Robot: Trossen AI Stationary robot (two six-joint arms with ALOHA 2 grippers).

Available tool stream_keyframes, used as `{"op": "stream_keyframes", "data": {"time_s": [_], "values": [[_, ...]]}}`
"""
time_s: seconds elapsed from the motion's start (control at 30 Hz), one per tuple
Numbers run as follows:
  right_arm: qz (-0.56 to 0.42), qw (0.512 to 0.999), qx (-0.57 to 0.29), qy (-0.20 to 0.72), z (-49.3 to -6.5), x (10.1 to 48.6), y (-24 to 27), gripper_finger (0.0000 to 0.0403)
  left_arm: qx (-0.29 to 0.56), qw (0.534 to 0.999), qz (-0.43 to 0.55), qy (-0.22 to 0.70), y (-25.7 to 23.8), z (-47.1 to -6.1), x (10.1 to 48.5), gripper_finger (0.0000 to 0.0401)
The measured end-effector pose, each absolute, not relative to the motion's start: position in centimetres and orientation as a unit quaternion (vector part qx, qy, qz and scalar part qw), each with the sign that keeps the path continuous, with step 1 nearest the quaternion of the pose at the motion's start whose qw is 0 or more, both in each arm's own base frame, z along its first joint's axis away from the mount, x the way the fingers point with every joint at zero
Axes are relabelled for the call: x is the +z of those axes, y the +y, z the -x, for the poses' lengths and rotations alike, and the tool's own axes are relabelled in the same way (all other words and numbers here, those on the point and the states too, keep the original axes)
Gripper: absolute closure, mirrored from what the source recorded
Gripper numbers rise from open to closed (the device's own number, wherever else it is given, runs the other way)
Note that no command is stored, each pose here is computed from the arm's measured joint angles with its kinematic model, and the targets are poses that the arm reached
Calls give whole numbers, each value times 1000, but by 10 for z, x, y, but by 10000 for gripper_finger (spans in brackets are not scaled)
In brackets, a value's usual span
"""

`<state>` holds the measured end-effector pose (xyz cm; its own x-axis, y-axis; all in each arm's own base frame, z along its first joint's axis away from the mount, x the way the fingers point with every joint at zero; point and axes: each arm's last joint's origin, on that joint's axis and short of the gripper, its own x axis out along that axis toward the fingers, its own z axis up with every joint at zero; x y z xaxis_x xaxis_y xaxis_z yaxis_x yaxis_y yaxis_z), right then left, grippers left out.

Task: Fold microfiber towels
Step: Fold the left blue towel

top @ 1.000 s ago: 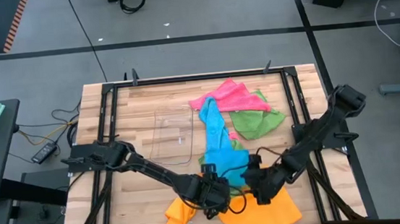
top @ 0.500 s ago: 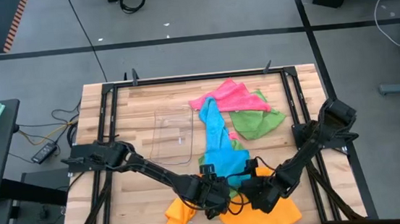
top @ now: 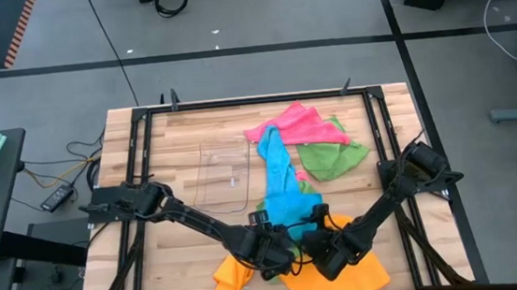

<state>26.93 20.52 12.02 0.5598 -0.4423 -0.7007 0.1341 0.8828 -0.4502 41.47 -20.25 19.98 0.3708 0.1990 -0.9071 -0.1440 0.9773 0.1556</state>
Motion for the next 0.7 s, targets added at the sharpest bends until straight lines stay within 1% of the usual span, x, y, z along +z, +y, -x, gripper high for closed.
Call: {"op": "stream_keyframes", "data": {"time_s": [0.1, 0.2, 0.37, 0.53, 0.7], "values": [[189, 856, -189, 442, -266, 120, 201, 140, 110, 825, -18, 555, -202, -414, 199, 211], [192, 856, -192, 440, -266, 120, 200, 155, 110, 825, -18, 555, -202, -414, 199, 211], [188, 862, -186, 433, -263, 125, 204, 176, 109, 825, -18, 554, -203, -414, 200, 213], [183, 876, -195, 401, -257, 138, 209, 200, 109, 825, -18, 554, -203, -414, 200, 216], [179, 879, -204, 392, -257, 142, 207, 236, 109, 825, -18, 554, -203, -414, 200, 217]]}}
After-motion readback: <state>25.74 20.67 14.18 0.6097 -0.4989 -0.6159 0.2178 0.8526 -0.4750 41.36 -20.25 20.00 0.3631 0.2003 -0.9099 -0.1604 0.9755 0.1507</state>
